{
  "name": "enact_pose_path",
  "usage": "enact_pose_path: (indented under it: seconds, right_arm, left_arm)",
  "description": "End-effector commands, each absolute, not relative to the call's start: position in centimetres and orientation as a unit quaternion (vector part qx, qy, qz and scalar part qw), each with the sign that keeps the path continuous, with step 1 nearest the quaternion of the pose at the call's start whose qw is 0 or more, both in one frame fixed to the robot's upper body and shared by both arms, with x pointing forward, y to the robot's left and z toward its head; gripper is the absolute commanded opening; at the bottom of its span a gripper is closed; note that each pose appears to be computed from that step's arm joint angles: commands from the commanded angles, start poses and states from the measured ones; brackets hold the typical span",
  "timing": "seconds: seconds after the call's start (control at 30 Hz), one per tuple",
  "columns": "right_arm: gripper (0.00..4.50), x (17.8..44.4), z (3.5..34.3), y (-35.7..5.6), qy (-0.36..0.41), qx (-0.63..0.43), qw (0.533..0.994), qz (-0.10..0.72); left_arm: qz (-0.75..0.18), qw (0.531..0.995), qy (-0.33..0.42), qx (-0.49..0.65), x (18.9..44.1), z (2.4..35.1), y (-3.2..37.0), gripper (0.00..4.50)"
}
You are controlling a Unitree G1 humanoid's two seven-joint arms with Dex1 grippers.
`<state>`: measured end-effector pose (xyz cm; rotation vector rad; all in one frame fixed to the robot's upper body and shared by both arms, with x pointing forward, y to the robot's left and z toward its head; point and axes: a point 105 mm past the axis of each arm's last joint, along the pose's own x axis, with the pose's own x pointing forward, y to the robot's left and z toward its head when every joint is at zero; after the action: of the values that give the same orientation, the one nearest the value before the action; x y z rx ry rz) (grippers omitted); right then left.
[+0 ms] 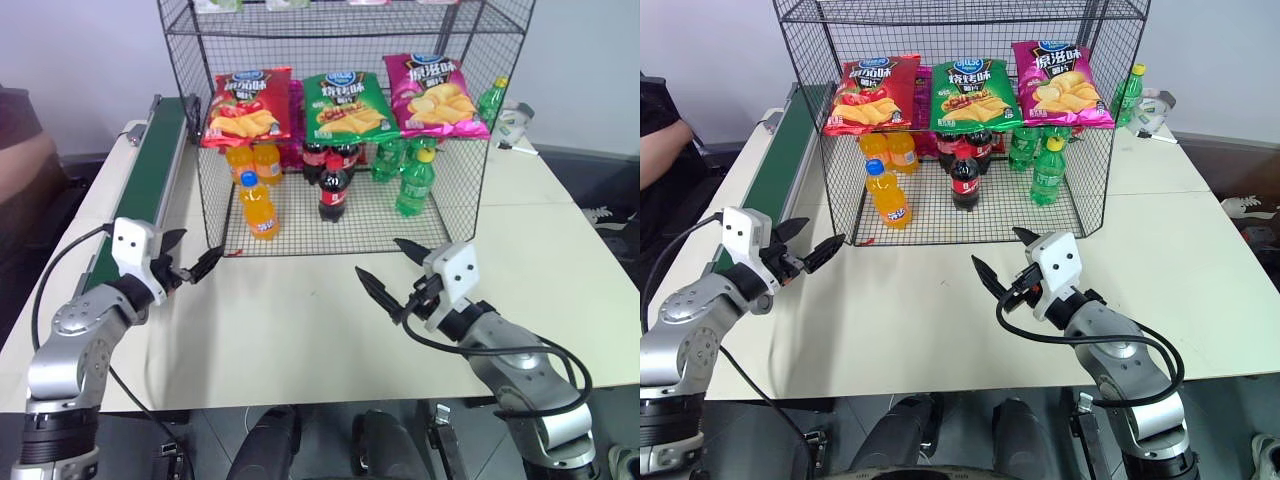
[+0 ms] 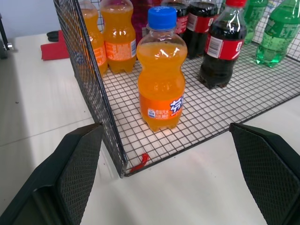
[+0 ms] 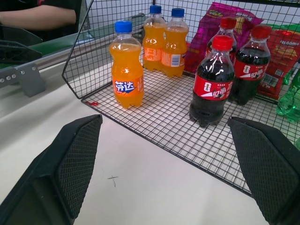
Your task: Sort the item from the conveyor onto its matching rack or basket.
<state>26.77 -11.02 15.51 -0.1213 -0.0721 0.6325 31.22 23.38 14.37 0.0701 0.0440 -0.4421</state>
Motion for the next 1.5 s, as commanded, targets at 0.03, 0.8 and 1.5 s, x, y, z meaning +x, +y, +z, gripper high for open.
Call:
enact_pose_path:
  seconds: [0.03,0.8,1.5]
  right_arm:
    - [4.50,26.1,16.9,-10.6,-0.065,-0.059,0.943,0.320]
    - [4.50,25.6,16.4,-10.3,-0.060,-0.050,0.941,0.330]
    - [4.50,25.8,16.4,-10.6,-0.064,-0.055,0.941,0.329]
  left_arm:
    - [-0.220,0.974,-0.009,0.058,30.8,16.0,23.6,4.47]
    - [-0.209,0.976,-0.010,0.066,30.4,16.5,24.0,4.47]
    - [-0.193,0.979,-0.022,0.059,31.5,16.7,23.9,4.47]
